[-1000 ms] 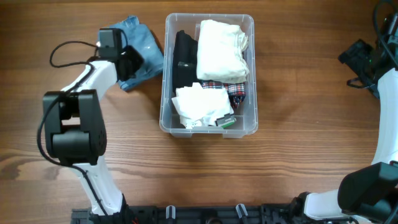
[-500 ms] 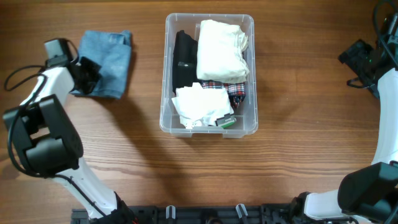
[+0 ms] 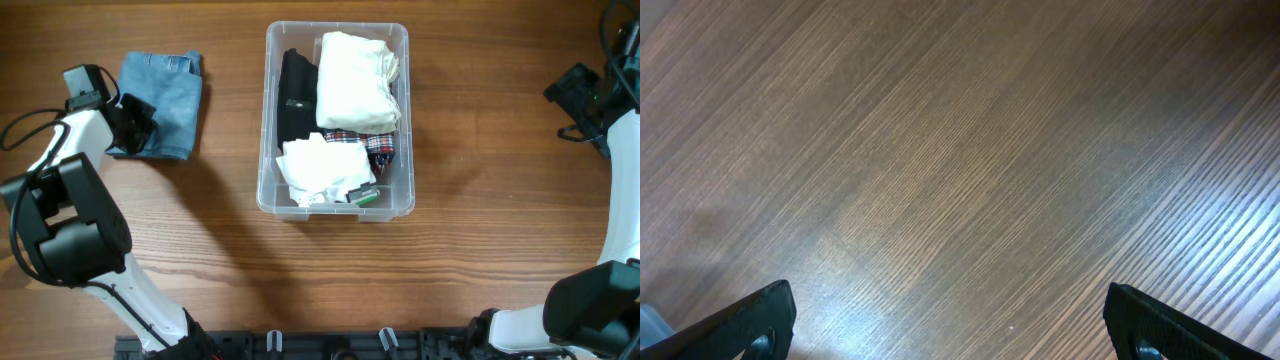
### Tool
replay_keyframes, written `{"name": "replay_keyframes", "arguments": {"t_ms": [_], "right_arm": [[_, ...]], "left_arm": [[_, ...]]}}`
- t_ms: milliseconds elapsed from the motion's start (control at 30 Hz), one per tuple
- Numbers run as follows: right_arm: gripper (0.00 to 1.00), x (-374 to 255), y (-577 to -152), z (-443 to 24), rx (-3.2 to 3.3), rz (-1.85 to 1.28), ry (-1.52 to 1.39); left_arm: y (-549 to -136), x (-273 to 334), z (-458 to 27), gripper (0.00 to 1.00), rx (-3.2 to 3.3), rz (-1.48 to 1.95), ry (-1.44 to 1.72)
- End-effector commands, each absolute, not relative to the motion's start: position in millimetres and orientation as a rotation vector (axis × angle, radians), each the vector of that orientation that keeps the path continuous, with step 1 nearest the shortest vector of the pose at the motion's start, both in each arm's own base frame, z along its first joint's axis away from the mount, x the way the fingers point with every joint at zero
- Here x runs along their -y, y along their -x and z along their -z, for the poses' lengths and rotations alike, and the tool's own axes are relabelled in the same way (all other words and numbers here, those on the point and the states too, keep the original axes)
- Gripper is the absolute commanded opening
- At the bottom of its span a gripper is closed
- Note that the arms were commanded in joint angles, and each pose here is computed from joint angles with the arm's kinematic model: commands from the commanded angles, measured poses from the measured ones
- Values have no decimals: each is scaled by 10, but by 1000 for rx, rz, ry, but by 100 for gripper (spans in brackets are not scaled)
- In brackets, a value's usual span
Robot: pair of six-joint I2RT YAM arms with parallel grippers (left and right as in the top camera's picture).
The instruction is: Pack container
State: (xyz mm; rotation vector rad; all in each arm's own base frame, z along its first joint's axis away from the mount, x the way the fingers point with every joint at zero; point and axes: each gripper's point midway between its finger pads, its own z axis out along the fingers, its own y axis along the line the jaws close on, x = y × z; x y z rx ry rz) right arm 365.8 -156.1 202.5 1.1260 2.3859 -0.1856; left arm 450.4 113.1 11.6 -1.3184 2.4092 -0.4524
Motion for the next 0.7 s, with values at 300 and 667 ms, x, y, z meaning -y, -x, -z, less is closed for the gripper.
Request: {"name": "replay_keyframes", "arguments": {"t_ms": [300,667], "right_arm": [[100,1572,-3662,-2006,-2379,190,-1144],[100,1572,-3663,-2006,-2379,190,-1144]], "left_arm": [[-4497,-808,-1018,4,-2307,516,1106],[-4306,-2101,-1325,69,-2216,-60,873]]}}
